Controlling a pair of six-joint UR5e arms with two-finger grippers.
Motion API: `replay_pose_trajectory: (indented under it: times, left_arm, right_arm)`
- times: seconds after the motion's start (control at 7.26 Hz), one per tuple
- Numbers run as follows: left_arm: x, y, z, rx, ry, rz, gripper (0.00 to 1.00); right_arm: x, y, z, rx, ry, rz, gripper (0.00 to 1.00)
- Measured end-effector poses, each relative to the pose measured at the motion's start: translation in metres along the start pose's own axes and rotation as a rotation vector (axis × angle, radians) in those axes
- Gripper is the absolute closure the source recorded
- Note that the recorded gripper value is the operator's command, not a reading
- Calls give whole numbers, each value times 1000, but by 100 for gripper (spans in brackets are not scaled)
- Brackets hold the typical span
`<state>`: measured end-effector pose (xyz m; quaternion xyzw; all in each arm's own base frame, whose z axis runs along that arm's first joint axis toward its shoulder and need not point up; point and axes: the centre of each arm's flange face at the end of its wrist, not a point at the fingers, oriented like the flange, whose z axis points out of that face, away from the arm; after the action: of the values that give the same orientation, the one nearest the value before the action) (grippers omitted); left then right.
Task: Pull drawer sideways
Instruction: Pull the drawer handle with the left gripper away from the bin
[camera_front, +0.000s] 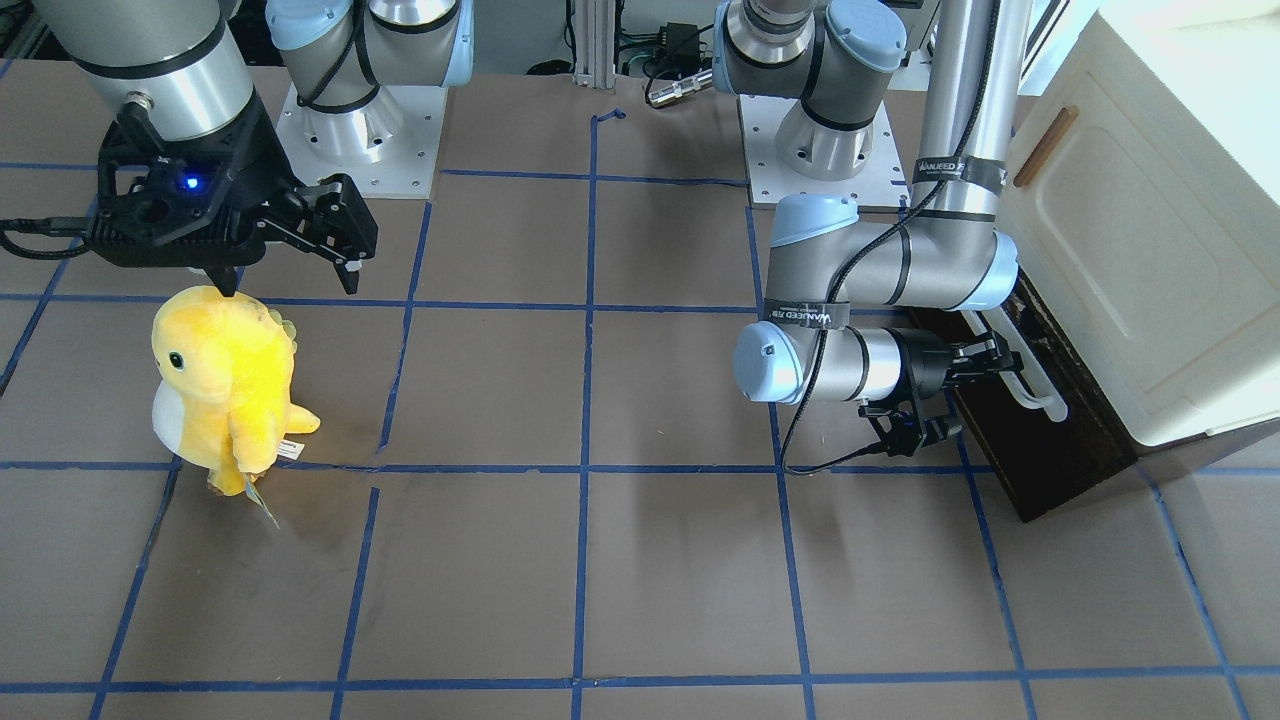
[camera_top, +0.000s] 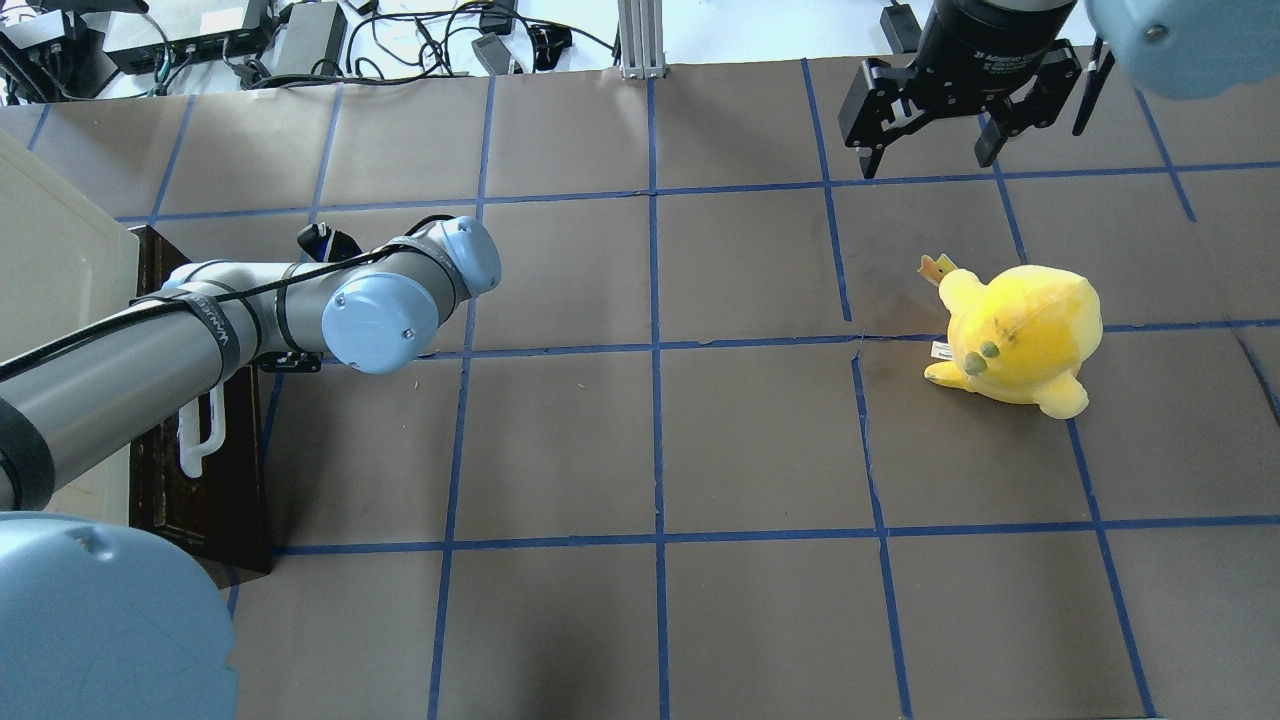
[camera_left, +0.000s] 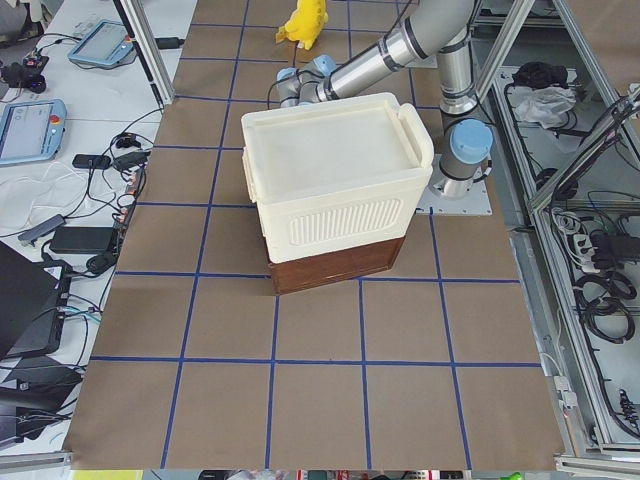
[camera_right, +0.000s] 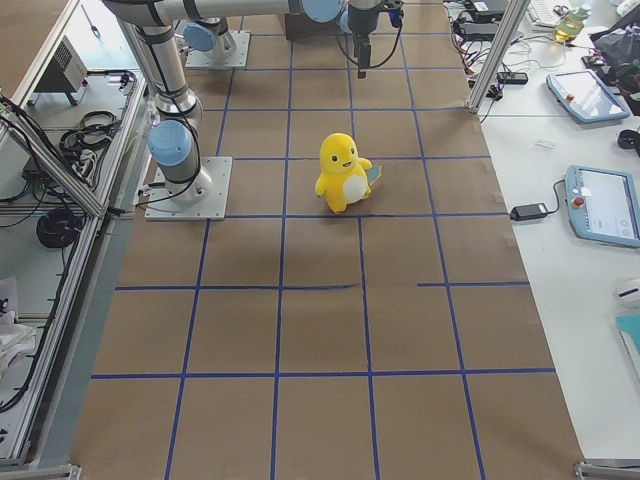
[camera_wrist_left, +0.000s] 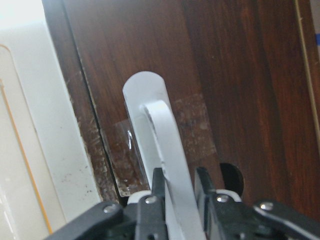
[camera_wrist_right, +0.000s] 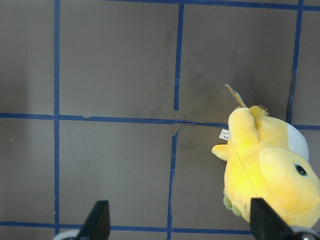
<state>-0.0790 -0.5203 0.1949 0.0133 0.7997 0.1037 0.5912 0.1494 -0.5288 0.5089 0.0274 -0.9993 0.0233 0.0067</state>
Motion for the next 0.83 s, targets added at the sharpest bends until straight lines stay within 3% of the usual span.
replay_pose_trajectory:
  times: [0.83]
  left_arm:
    - [1, -2, -12, 19, 4, 0, 73]
  right_arm:
    - [0, 0, 0, 0, 0, 0, 0]
